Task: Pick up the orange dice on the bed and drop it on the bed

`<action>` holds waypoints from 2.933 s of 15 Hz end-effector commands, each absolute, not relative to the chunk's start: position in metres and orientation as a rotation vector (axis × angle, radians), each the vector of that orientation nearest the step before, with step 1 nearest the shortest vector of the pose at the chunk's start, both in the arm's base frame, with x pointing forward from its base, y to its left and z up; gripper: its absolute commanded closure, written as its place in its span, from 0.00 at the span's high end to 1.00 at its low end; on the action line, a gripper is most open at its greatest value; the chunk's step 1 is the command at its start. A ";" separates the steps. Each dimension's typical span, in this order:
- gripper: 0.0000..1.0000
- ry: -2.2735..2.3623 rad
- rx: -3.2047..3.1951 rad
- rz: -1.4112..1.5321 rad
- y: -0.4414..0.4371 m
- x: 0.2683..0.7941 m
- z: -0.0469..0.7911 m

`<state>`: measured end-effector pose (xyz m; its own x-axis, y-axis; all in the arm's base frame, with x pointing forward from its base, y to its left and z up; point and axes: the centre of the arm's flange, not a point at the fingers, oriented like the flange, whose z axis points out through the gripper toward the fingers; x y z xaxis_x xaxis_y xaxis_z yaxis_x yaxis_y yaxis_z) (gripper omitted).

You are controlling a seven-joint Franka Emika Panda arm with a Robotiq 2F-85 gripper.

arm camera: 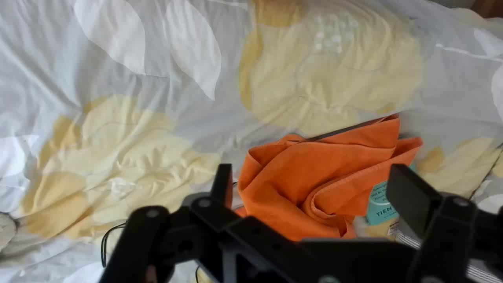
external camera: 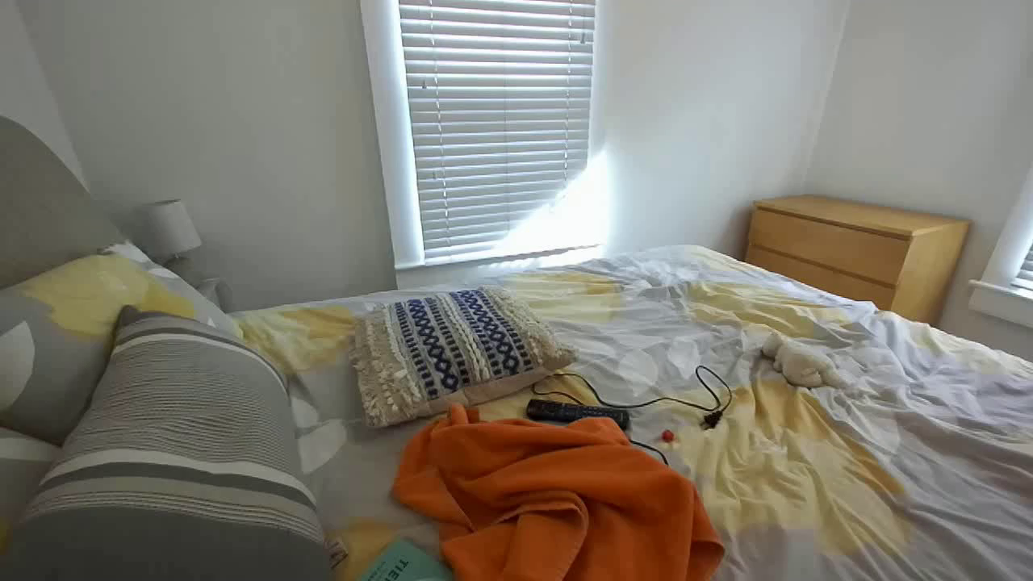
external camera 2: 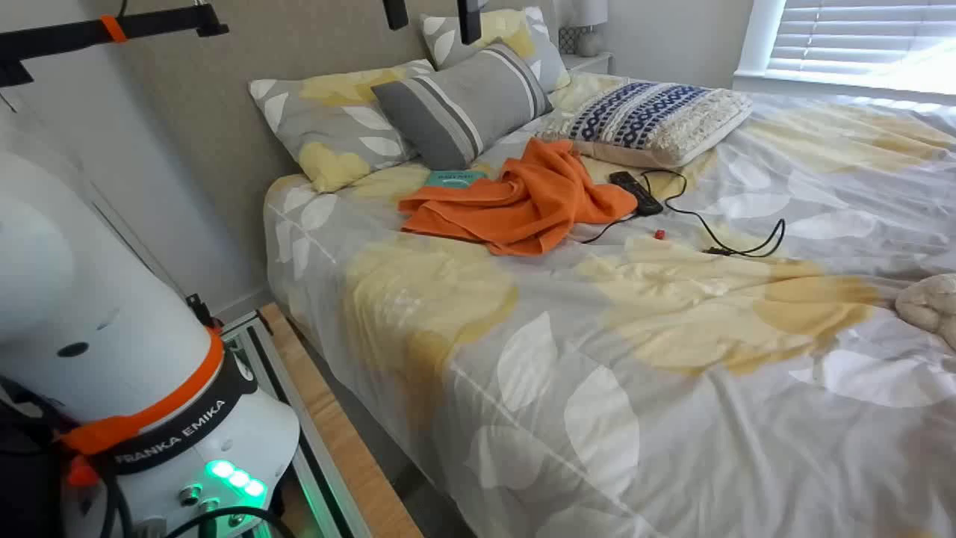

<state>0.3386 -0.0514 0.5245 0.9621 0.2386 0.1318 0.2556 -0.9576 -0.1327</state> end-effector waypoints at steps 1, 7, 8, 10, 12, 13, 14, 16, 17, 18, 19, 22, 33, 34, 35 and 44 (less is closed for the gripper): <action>1.00 -0.375 -2.964 -0.172 -0.051 0.339 0.524; 1.00 -0.375 -2.964 -0.172 -0.051 0.339 0.524; 1.00 -0.375 -2.964 -0.172 -0.051 0.339 0.524; 1.00 -0.375 -2.964 -0.172 -0.051 0.339 0.524; 1.00 -0.375 -2.964 -0.172 -0.051 0.339 0.524; 1.00 -0.375 -2.964 -0.172 -0.051 0.339 0.524; 1.00 -0.375 -2.964 -0.172 -0.051 0.339 0.524; 1.00 -0.375 -2.964 -0.172 -0.051 0.339 0.524; 1.00 -0.375 -2.964 -0.172 -0.051 0.339 0.524; 1.00 -0.361 -2.973 -0.167 -0.056 0.350 0.523; 1.00 -0.351 -2.976 -0.172 -0.062 0.368 0.520; 1.00 -0.310 -3.005 -0.174 -0.082 0.411 0.505; 1.00 -0.466 -3.004 -0.192 -0.079 0.571 0.410; 1.00 -0.482 -3.007 -0.188 -0.077 0.581 0.398; 1.00 -0.485 -3.005 -0.183 -0.074 0.591 0.387; 1.00 -0.413 -2.964 -0.179 -0.069 0.651 0.305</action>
